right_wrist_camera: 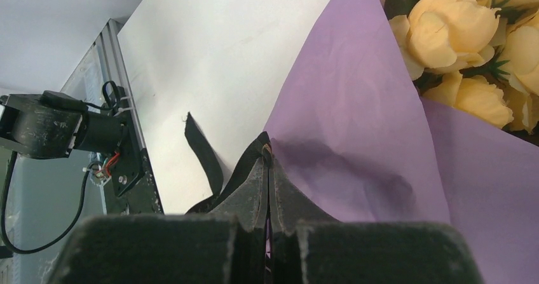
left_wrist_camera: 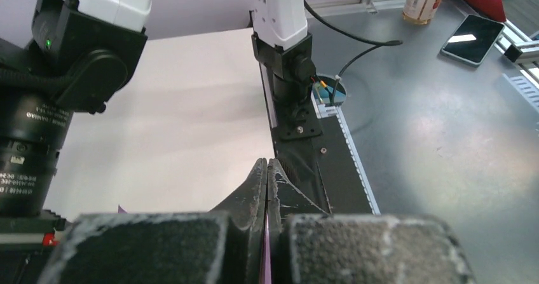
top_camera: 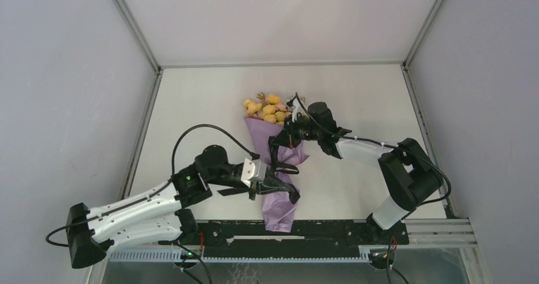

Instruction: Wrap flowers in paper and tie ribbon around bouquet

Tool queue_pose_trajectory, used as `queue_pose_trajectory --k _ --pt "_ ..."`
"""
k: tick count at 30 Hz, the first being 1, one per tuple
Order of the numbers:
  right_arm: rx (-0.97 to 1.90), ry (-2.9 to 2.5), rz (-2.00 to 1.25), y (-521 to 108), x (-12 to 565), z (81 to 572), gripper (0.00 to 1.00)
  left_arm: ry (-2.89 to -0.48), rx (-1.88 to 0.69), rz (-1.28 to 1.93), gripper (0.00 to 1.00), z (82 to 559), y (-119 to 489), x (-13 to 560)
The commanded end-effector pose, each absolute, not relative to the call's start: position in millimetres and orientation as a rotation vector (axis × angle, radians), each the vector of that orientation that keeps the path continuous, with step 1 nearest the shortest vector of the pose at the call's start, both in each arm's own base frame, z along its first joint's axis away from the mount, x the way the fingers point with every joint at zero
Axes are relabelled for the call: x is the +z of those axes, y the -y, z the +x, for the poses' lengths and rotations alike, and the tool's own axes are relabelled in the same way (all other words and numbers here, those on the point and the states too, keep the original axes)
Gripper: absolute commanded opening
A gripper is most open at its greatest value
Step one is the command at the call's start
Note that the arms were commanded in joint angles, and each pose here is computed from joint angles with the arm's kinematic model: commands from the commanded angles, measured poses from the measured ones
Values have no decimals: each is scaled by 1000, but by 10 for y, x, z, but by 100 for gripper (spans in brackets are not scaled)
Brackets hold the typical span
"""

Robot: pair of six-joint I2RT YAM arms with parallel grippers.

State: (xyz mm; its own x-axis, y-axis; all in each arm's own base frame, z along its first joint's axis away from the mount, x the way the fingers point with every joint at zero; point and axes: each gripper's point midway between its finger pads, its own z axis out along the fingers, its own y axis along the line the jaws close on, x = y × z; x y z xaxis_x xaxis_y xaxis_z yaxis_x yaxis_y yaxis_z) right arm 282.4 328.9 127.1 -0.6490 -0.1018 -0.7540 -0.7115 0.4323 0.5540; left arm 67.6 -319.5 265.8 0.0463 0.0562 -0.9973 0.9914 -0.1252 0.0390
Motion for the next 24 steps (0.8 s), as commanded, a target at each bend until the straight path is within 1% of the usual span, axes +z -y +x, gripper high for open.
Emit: queue_pose_trajectory --k 1,2,6,9,12,14,21,24 --pt "1219 -1987 -682 -3352 1452 2912 0 -1006 -1269 1304 0 689 3340 3052" --pt "1219 -1988 -686 -3353 1450 2903 0 -1025 -1261 1291 0 734 3364 3011" --pt "1218 -1983 -713 -3355 1460 2857 0 -1132 -1024 1252 0 1151 3469 2592" --pt "1215 -1974 -726 -3346 1505 2831 0 -1175 -984 1301 0 1185 3495 2312" --pt "1230 -1955 -736 -3359 1566 2805 0 -1173 -971 1319 0 1160 3548 2208" --pt "1242 -1941 -754 -3382 1586 2779 0 -1125 -951 1316 0 1147 3618 2238" --pt "1270 -1924 -780 -3407 1623 2722 0 -989 -974 1239 0 1166 3838 2706" --pt "1272 -1915 -786 -3413 1627 2727 0 -883 -1048 1278 0 936 3930 2899"
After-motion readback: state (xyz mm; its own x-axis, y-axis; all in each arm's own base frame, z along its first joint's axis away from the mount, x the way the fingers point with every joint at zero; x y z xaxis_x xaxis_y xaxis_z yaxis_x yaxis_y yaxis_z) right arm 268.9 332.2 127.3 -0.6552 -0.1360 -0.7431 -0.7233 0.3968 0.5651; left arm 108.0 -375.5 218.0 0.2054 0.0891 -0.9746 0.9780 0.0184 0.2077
